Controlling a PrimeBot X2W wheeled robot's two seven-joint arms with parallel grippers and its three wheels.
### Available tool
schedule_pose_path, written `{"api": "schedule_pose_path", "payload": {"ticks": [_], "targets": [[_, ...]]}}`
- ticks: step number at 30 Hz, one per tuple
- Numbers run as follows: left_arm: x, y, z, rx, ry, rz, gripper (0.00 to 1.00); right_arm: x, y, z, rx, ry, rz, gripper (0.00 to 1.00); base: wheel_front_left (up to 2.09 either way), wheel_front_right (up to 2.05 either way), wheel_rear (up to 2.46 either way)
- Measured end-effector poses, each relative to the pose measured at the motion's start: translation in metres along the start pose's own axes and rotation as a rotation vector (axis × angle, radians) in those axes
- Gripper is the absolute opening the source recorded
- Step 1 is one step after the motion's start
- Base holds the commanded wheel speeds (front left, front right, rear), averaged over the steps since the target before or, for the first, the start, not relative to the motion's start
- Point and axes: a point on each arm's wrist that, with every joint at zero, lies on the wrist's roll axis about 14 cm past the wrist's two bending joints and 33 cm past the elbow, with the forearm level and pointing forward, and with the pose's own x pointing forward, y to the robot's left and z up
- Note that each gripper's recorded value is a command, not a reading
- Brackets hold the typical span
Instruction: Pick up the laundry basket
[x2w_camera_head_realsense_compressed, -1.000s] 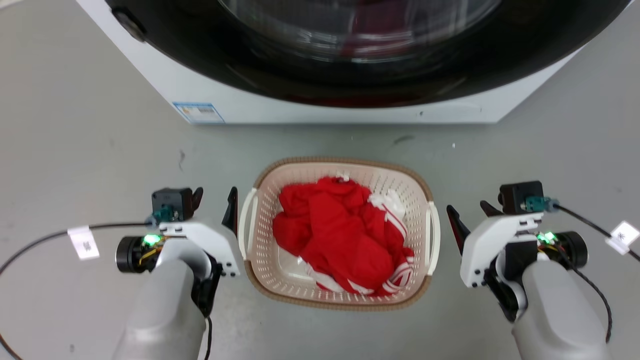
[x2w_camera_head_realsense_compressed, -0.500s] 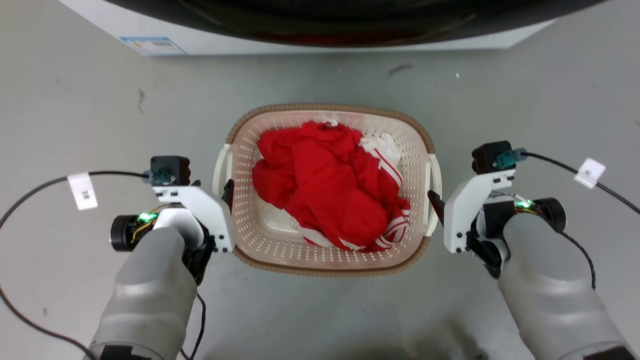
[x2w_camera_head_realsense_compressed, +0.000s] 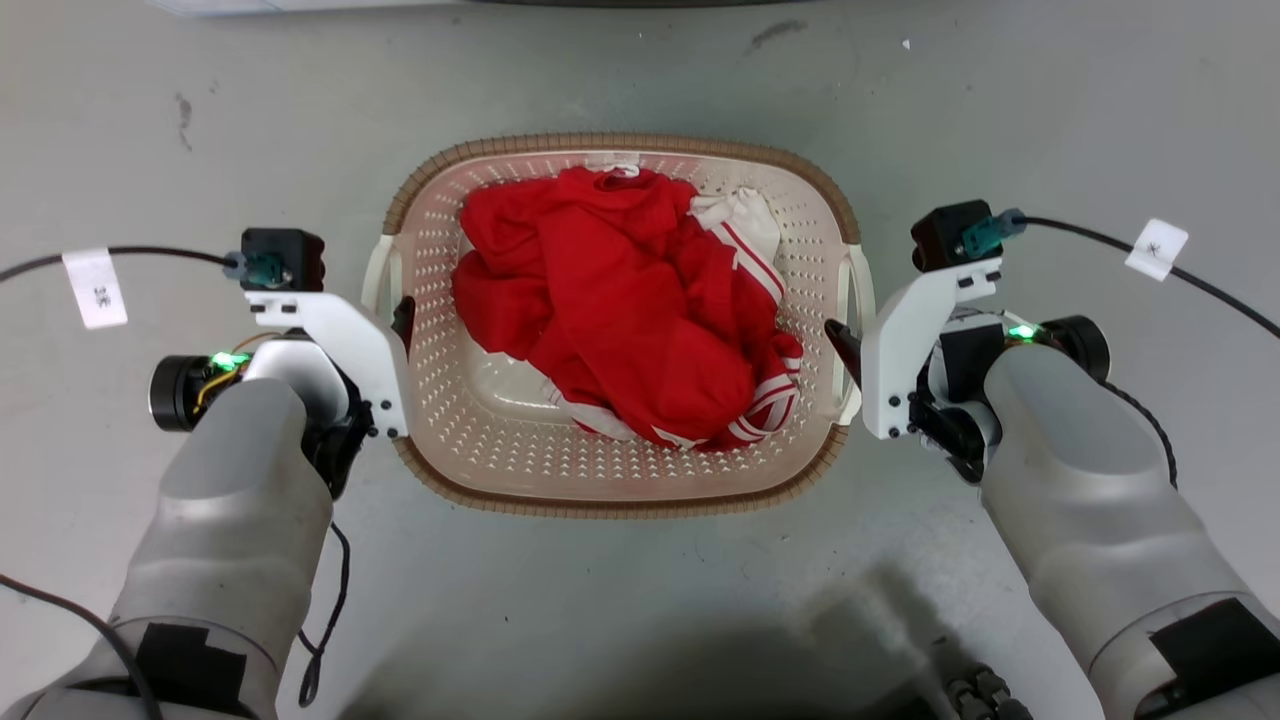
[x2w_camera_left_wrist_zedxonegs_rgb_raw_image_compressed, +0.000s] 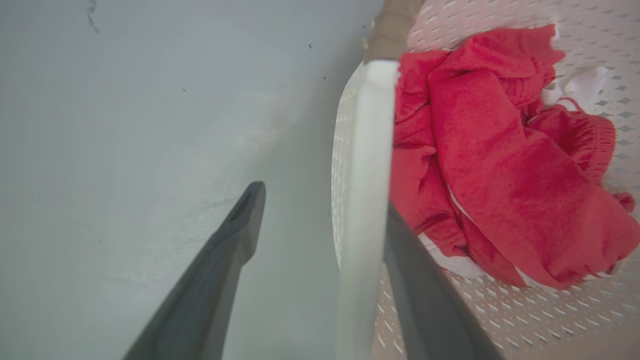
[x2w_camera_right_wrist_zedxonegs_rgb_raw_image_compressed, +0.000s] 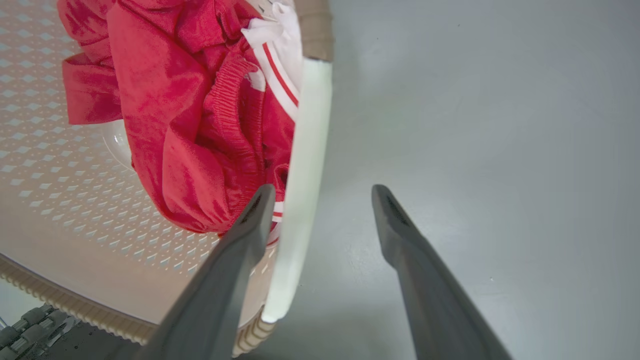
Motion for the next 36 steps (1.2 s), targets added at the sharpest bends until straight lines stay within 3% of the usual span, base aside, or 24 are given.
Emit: {"api": "schedule_pose_path", "payload": {"ticks": [16, 17, 18, 19, 36], "targets": [[0.028, 0.004, -0.019, -0.018, 0.117, -0.010, 0.98, 0.029, 0.003, -0.007, -0.006, 0.074, 0.029, 1.00, 0.00, 0.00, 0.00], [0.028, 0.004, -0.019, -0.018, 0.117, -0.010, 0.44, 0.029, 0.003, -0.007, -0.006, 0.074, 0.029, 0.49, 0.00, 0.00, 0.00], [0.029, 0.003, -0.019, -0.020, 0.126, -0.011, 0.00, 0.029, 0.004, -0.008, -0.006, 0.078, 0.030, 0.19, 0.00, 0.00, 0.00], [0.029, 0.002, -0.019, -0.018, 0.126, -0.014, 0.00, 0.030, 0.004, -0.007, -0.005, 0.079, 0.032, 0.00, 0.00, 0.00, 0.00], [0.010, -0.017, -0.026, -0.063, 0.222, -0.056, 0.00, 0.016, 0.012, -0.002, -0.006, 0.115, 0.039, 0.00, 0.00, 0.00, 0.00]]}}
